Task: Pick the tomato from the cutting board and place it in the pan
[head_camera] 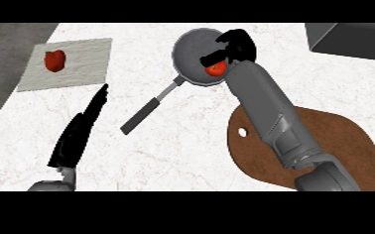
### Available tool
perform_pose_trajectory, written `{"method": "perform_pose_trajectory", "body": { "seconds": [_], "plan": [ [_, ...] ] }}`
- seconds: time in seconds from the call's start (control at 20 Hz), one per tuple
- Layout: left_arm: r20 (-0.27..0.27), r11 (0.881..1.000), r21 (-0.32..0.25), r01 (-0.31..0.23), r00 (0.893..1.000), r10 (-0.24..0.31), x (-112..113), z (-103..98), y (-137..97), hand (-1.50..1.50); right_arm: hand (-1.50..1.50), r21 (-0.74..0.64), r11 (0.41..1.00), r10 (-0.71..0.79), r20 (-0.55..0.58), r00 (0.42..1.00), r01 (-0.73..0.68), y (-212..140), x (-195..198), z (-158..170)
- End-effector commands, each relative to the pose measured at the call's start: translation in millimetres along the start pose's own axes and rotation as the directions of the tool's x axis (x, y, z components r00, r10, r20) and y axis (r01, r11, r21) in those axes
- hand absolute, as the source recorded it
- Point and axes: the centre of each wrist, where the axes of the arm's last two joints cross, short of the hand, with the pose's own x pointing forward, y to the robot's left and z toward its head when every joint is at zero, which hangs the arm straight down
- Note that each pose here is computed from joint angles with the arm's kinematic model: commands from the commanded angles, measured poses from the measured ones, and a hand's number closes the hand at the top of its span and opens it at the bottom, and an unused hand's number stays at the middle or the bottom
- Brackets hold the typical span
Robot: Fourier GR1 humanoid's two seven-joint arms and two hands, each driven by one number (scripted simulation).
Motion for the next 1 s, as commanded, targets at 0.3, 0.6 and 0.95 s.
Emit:
{"method": "perform_pose_trajectory", "body": {
  "seconds": [0.3, 0.6, 0.95],
  "plan": [
    [-0.014, 1.0, -0.012, -0.01, 1.0, 0.009, -1.1, -4.1, -4.6, 0.0, -1.5, -0.189, 0.921, -0.312, 0.163, 0.936, 0.34, -10.2, -3.0, -6.1],
    [-0.011, 1.0, 0.012, 0.004, 1.0, -0.003, 2.2, -6.8, -1.0, 0.0, -1.5, -0.362, 0.792, -0.459, 0.179, 0.87, 0.492, -19.4, 0.1, -10.0],
    [-0.095, 0.996, 0.087, 0.001, 0.995, 0.008, -33.6, 18.1, 29.7, 0.0, -1.5, -0.466, 0.69, -0.528, 0.199, 0.826, 0.554, -39.0, -55.9, -31.4]
  ]
}}
